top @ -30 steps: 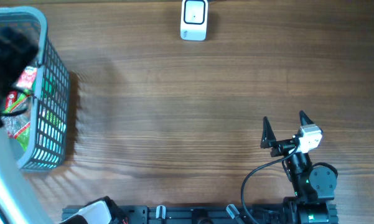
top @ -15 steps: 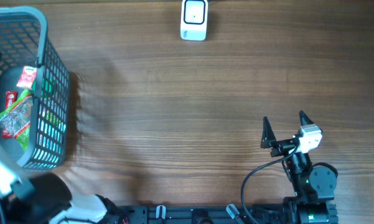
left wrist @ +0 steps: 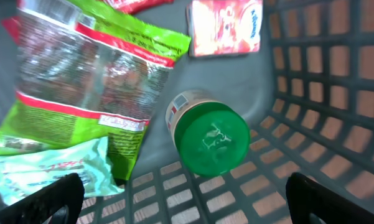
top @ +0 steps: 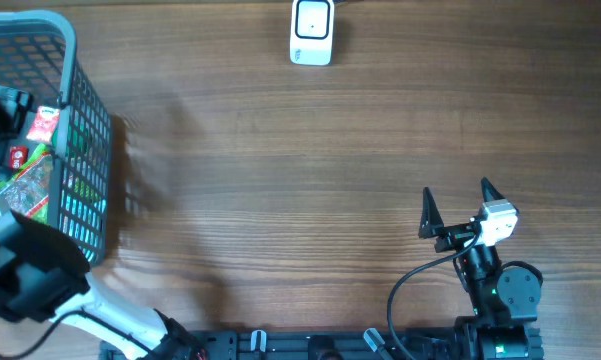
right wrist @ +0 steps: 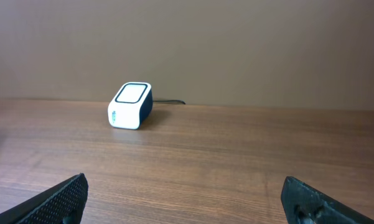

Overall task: Scan the item barcode
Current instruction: 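Move the left gripper into the basket toward the green-capped jar, then grasp the green-capped jar with the left gripper and lift it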

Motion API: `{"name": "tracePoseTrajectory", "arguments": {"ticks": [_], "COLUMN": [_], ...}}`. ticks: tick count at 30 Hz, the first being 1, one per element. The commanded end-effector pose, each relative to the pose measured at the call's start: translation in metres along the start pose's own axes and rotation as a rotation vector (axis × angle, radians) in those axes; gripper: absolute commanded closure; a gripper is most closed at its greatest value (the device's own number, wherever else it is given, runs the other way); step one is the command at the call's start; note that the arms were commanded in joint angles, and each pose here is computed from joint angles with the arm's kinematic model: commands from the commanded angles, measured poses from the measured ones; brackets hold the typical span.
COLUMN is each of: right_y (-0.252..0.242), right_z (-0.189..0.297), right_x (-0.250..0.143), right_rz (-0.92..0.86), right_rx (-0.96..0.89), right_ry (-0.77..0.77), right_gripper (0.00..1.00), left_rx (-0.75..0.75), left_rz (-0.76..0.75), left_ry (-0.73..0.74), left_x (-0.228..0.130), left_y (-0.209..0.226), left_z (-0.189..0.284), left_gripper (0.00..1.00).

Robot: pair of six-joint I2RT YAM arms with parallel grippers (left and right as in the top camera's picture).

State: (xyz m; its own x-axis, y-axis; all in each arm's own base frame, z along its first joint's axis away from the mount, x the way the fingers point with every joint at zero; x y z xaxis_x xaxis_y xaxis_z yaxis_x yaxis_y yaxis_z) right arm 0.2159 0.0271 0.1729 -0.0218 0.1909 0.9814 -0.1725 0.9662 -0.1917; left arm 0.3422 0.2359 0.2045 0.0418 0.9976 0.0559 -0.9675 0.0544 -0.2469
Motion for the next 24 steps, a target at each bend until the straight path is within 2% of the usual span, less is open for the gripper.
{"name": "tracePoseTrajectory", "arguments": {"ticks": [1,8,24], "right_y": [0.003,0.003,0.003], "right_z": [0.0,0.0,0.0], "right_x": [0.0,0.0,0.0], "right_rz": [-0.012,-0.013,-0.013], "right_rx": [0.017,0.017,0.017], "right_ry": [-0.002,-0.002,-0.002], "right_gripper": [0.0,0.0,0.0], "left_rx": [0.016,0.03,0.142], "left_rz": [-0.017,-0.065,-0.049], "left_ry": [0.048,0.061,0.041], "left_x": [-0.012,-0.025,-0.024], "left_y": [-0.013,-0.029,-0.014], "left_z": [-0.023,-0.048,-0.061], "left_gripper": [0.0,0.0,0.0]}}
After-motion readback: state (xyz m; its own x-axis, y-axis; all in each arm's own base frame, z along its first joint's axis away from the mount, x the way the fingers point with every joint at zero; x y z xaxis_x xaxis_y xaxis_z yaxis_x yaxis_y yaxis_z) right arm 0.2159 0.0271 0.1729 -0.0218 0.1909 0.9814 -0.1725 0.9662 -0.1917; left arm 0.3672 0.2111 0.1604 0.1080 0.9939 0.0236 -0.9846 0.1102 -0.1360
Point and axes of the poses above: each gripper's point midway between its finger pads, its own z axis back along the fingers, its own y axis along the line the jaws close on, x = y × z, the point moved 3 cm from there along z, back along the fingers, and after that the axes turned 13 degrees about z, right-handed, at the moved point
